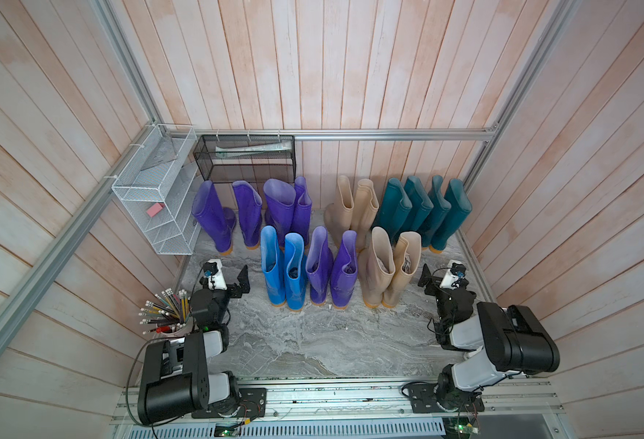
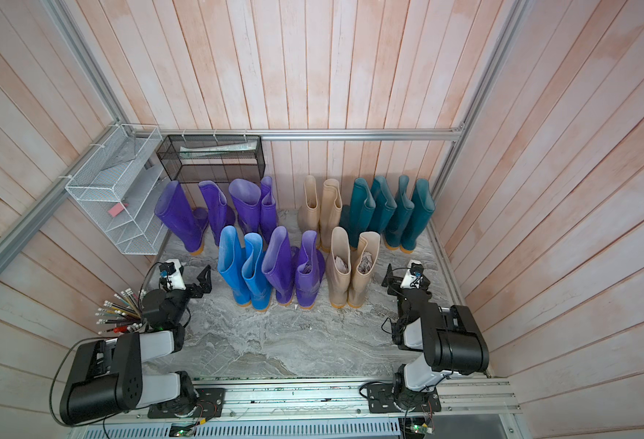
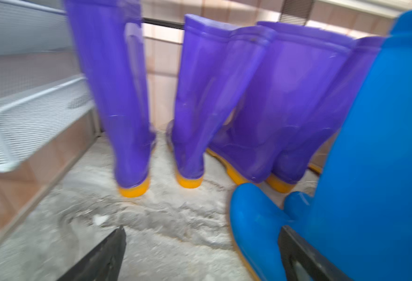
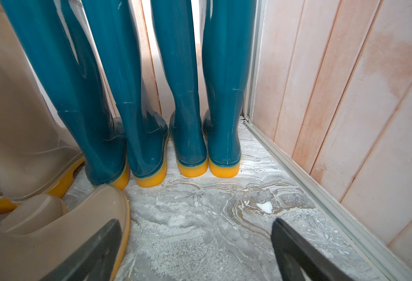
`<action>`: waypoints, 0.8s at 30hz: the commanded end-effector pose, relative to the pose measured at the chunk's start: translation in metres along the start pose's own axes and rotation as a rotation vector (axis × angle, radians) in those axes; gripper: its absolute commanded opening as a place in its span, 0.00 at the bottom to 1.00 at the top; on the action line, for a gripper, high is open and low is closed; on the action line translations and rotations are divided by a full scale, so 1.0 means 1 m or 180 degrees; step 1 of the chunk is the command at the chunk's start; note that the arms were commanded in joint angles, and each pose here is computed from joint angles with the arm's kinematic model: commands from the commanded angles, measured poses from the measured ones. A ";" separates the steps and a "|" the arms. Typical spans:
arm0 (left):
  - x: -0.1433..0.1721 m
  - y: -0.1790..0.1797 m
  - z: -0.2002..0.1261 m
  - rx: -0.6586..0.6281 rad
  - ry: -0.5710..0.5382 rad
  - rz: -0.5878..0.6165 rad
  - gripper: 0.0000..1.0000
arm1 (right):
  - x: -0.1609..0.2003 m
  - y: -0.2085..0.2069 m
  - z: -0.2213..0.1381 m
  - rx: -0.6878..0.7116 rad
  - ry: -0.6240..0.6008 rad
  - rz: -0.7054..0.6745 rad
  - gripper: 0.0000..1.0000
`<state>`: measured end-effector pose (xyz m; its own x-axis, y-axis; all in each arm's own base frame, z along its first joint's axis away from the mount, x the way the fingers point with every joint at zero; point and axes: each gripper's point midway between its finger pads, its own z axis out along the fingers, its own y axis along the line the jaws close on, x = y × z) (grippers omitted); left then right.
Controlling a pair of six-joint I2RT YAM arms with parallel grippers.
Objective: Match and arrange rain boots in pairs
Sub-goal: Reset both arms
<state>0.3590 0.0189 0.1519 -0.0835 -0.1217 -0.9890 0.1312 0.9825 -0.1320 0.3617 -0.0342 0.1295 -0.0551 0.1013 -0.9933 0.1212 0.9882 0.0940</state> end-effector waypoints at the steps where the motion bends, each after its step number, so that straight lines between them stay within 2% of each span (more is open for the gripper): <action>1: 0.001 -0.008 0.010 0.0204 -0.0112 -0.0044 1.00 | -0.005 -0.001 0.004 0.0048 -0.0037 -0.0025 0.98; 2: 0.001 -0.014 0.008 0.0310 -0.0132 0.0006 1.00 | -0.005 0.000 0.004 0.0044 -0.0038 -0.0024 0.98; 7: 0.019 -0.015 0.020 0.0001 0.0050 0.0227 1.00 | -0.006 -0.001 0.004 0.0047 -0.0044 -0.0028 0.98; 8: 0.015 -0.020 0.021 0.0059 -0.0038 0.0275 1.00 | -0.005 0.000 0.003 0.0043 -0.0045 -0.0032 0.98; 10: 0.021 -0.017 0.024 0.0023 0.0118 0.0255 1.00 | -0.006 0.000 0.001 0.0036 -0.0066 -0.0033 0.98; 12: 0.018 -0.017 0.023 0.0019 0.0022 0.0245 1.00 | -0.006 -0.001 0.000 0.0042 -0.0078 -0.0028 0.98; 24: 0.020 -0.013 0.027 -0.0050 0.0090 0.0240 1.00 | -0.003 0.009 0.008 -0.0101 0.0019 -0.0105 0.98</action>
<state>0.3786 -0.0026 0.1314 -0.1078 -0.0569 -0.9925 0.1368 0.9880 -0.0715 0.3674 -0.0303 0.1304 -0.0654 0.0798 -0.9947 0.1042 0.9919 0.0728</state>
